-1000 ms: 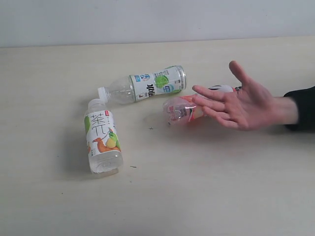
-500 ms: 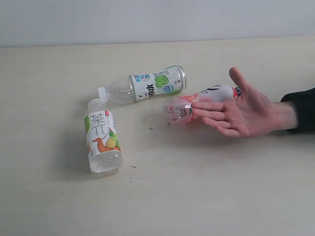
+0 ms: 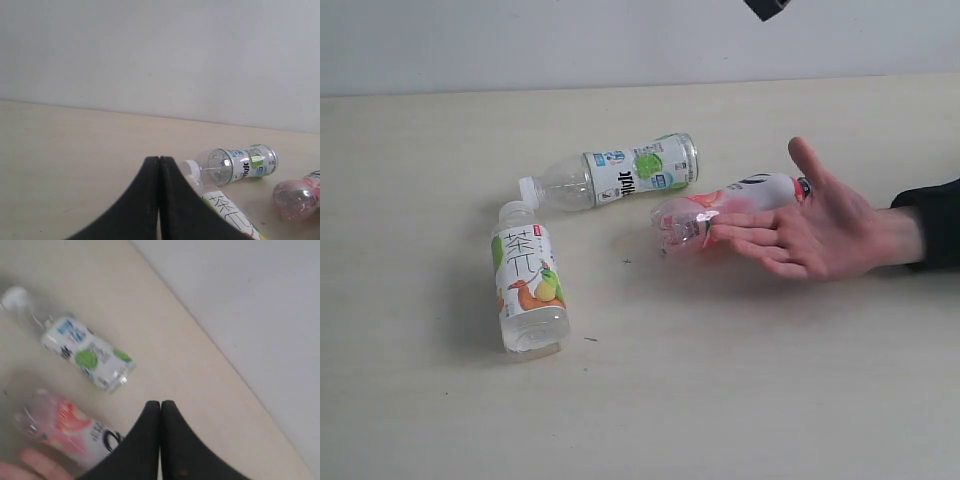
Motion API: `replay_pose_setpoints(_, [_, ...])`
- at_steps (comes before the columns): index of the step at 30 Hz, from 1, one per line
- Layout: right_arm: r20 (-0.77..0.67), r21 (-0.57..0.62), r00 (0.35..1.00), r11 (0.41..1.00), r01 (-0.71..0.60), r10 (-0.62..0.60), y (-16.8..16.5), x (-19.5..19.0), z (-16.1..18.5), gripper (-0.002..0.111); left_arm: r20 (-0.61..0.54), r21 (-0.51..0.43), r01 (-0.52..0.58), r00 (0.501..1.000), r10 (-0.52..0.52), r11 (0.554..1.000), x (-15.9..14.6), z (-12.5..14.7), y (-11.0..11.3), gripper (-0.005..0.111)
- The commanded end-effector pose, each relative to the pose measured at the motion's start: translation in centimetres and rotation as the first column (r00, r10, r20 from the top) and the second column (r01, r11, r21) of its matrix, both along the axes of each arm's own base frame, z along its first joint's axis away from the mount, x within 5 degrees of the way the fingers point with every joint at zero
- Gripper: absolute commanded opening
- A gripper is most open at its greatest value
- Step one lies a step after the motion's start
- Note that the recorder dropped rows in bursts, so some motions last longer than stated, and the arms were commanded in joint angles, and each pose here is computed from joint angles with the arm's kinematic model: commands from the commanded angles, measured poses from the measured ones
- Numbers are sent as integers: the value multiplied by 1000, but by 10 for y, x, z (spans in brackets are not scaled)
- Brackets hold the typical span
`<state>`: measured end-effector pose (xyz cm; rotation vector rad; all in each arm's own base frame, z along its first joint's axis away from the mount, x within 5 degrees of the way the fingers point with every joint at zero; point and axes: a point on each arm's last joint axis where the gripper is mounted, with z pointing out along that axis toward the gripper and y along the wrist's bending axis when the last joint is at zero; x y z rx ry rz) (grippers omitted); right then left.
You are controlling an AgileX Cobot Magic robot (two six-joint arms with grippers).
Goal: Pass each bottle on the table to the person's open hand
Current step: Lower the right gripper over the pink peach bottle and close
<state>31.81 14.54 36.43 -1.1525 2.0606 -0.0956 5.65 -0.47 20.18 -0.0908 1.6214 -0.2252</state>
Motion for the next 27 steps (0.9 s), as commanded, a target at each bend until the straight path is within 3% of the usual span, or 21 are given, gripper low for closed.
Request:
replay_pose_setpoints(1, [-128,-293,989,950,-107,72,7,40,-23,0,3,1,2,1000,-2,1000,0,-1,0,0])
replay_pose_setpoints(7, [-338,-443,911,814,-376,237,20,67,-73,0,3,1,2,1000,-2,1000,0,-1,0,0])
replay_pose_setpoints(11, [-401,-458,877,771,-443,266,24,77,-103,12,3,1,2,1000,-2,1000,0,-1,0,0])
replay_pose_setpoints(23, [-442,-432,846,755,-493,299,43,83,-137,68,3,1,2,1000,-2,1000,0,-1,0,0])
replay_pose_setpoints(27, [-466,-417,835,759,-500,293,44,84,-147,71,3,1,2,1000,-2,1000,0,-1,0,0])
